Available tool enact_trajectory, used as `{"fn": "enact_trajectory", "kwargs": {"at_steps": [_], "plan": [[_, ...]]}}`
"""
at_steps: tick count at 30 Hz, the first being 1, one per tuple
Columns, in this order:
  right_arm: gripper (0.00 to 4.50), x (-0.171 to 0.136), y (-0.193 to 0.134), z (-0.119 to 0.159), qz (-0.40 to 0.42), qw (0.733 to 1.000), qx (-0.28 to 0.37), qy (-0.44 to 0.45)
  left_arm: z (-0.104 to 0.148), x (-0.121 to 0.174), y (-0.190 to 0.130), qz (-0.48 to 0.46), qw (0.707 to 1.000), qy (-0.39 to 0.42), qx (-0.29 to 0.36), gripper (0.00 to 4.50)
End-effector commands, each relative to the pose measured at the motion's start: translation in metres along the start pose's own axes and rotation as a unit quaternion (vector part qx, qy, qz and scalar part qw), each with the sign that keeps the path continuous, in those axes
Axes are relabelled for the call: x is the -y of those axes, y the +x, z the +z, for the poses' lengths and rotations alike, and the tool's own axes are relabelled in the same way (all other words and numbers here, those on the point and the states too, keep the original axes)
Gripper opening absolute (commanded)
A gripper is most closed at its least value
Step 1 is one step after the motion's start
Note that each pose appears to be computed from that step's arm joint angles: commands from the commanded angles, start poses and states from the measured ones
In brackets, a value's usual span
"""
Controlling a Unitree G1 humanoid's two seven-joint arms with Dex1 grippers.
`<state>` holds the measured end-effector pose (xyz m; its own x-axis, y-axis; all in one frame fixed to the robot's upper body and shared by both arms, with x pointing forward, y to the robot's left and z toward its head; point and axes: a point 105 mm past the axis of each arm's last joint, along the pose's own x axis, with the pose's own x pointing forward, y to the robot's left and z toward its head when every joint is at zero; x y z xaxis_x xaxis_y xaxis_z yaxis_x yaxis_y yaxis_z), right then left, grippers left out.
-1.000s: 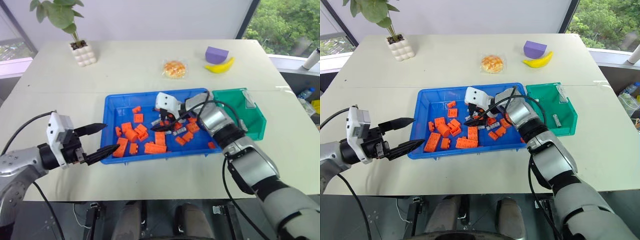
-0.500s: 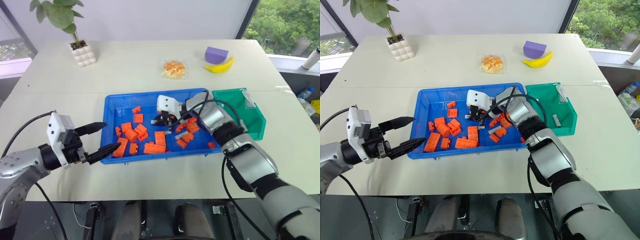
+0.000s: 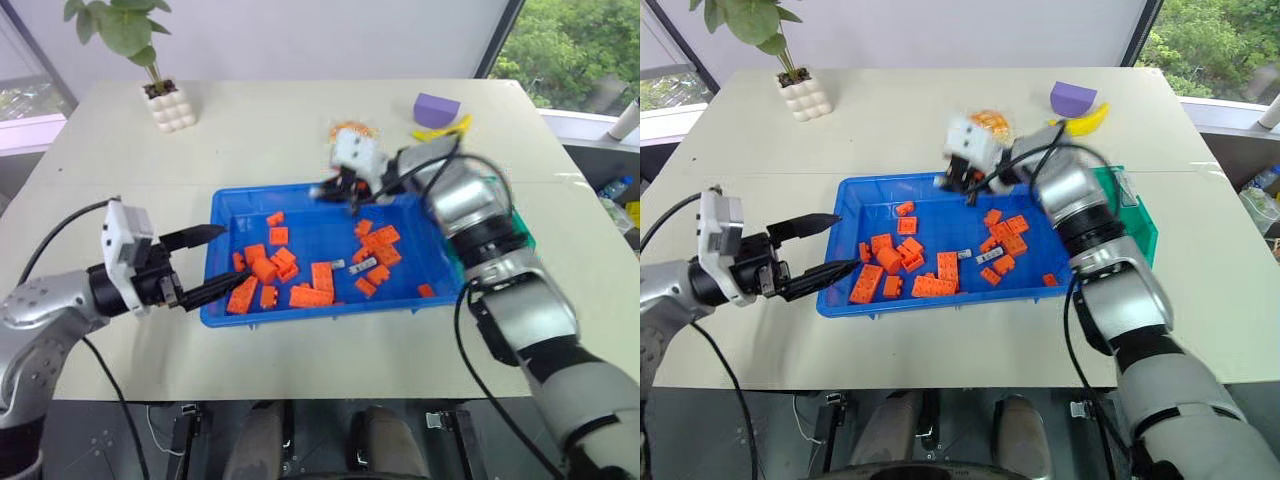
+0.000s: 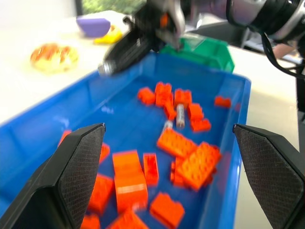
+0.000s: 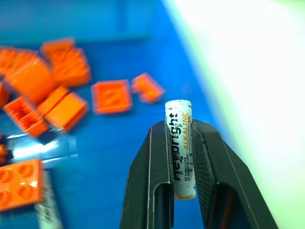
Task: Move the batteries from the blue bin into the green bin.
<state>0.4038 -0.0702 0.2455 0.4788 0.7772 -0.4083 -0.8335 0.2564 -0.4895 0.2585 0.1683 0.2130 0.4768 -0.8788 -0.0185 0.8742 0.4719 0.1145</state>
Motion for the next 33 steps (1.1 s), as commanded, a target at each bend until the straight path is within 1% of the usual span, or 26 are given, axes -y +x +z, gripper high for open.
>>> {"fn": "enact_trajectory", "kwargs": {"at_steps": [1, 6, 9, 11, 12, 16, 23, 25, 27, 28, 29, 30, 32, 33], "plan": [[0.06, 0.019, -0.041, 0.007, -0.054, 0.998, -0.009, -0.012, 0.011, -0.006, 0.016, -0.033, 0.999, 0.020, 0.025, 4.50], [0.06, 0.021, -0.089, -0.018, -0.103, 0.992, -0.067, 0.014, 0.012, -0.014, 0.037, -0.068, 0.996, 0.024, 0.044, 4.50], [0.06, 0.014, -0.120, -0.045, -0.141, 0.982, -0.115, 0.048, 0.011, -0.021, 0.047, -0.077, 0.995, 0.020, 0.054, 4.50], [0.06, 0.010, -0.132, -0.059, -0.157, 0.976, -0.142, 0.054, 0.009, -0.024, 0.050, -0.081, 0.995, 0.018, 0.056, 4.50], [0.06, 0.008, -0.136, -0.063, -0.162, 0.974, -0.151, 0.055, 0.009, -0.025, 0.051, -0.082, 0.995, 0.017, 0.056, 4.50], [0.06, -0.003, -0.154, -0.089, -0.195, 0.959, -0.174, 0.107, 0.003, -0.032, 0.055, -0.080, 0.995, 0.012, 0.059, 4.50], [0.06, -0.009, -0.161, -0.122, -0.231, 0.943, -0.199, 0.135, 0.001, -0.038, 0.058, -0.066, 0.995, 0.012, 0.070, 4.50], [1.09, -0.009, -0.162, -0.126, -0.237, 0.941, -0.201, 0.137, 0.000, -0.039, 0.057, -0.062, 0.996, 0.013, 0.069, 4.50], [1.86, -0.009, -0.162, -0.131, -0.240, 0.939, -0.206, 0.136, -0.001, -0.039, 0.054, -0.058, 0.996, 0.013, 0.068, 4.50], [2.50, -0.008, -0.163, -0.132, -0.244, 0.938, -0.205, 0.139, -0.001, -0.039, 0.053, -0.055, 0.996, 0.013, 0.067, 4.50], [2.85, -0.008, -0.163, -0.134, -0.246, 0.937, -0.204, 0.141, -0.001, -0.039, 0.053, -0.054, 0.996, 0.013, 0.067, 4.50], [3.45, -0.008, -0.162, -0.134, -0.250, 0.936, -0.204, 0.141, -0.002, -0.039, 0.051, -0.052, 0.996, 0.013, 0.065, 4.50], [4.38, -0.006, -0.162, -0.136, -0.255, 0.935, -0.203, 0.140, -0.002, -0.038, 0.048, -0.050, 0.997, 0.012, 0.063, 4.50], [4.38, -0.004, -0.163, -0.135, -0.259, 0.934, -0.203, 0.136, -0.003, -0.037, 0.047, -0.050, 0.997, 0.011, 0.062, 4.50]]}}
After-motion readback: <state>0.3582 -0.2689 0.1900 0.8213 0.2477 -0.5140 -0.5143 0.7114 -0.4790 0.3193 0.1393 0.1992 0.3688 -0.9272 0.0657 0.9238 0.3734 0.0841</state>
